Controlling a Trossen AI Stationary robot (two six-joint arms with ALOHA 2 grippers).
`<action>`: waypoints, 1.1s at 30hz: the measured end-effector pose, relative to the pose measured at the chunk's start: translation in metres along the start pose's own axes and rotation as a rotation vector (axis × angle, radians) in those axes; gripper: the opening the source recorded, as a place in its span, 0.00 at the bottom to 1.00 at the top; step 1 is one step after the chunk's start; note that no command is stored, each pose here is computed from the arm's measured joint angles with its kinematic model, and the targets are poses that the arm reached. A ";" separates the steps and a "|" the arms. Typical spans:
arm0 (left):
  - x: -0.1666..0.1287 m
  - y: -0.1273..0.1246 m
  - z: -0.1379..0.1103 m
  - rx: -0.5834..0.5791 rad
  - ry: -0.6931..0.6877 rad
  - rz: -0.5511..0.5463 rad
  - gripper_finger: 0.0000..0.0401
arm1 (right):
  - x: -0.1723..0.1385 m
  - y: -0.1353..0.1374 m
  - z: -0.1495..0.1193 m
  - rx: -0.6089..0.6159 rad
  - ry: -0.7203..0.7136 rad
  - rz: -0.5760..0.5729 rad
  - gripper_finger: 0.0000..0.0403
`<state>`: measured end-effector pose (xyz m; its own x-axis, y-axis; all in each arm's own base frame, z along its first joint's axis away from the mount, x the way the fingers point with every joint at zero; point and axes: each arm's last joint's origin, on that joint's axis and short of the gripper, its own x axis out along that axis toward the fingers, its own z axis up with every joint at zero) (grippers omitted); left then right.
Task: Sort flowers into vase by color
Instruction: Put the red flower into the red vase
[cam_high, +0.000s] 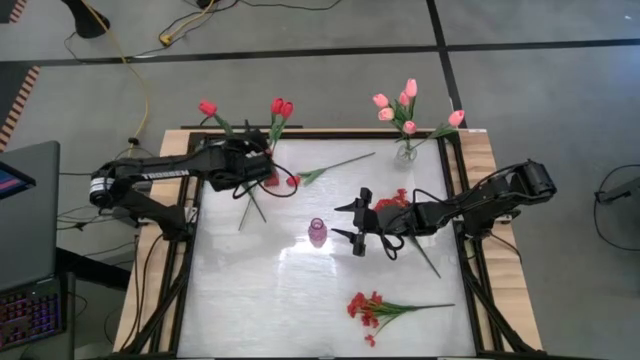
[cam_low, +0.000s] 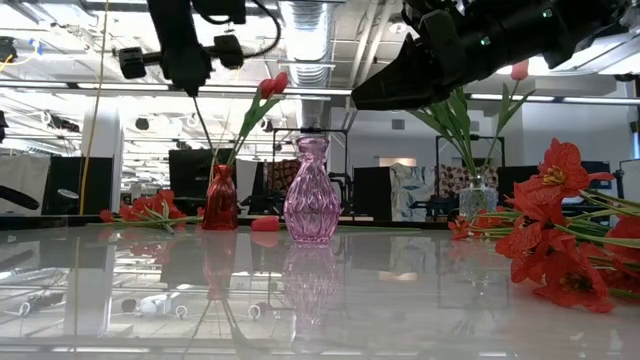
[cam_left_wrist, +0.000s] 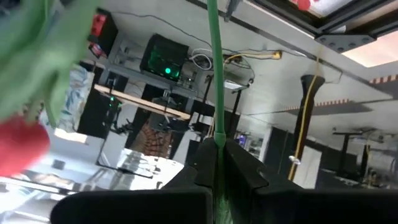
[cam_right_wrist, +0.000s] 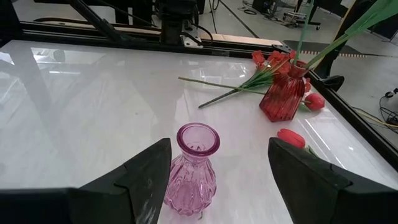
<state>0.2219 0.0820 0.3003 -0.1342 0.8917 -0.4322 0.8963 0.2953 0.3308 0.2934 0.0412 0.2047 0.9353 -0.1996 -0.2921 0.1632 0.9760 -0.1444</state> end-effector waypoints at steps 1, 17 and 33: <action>0.001 0.001 0.004 0.016 0.008 -0.001 0.00 | 0.000 0.000 0.000 0.000 0.000 0.000 0.73; 0.008 0.016 0.060 0.121 0.064 -0.010 0.02 | 0.000 0.000 0.000 0.000 0.000 0.000 0.73; -0.003 0.017 0.075 0.065 -0.022 0.001 0.32 | 0.000 0.000 0.000 0.000 -0.001 0.000 0.73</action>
<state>0.2692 0.0586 0.2448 -0.1247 0.8838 -0.4509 0.9219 0.2712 0.2767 0.2935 0.0412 0.2048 0.9355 -0.1997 -0.2915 0.1634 0.9760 -0.1441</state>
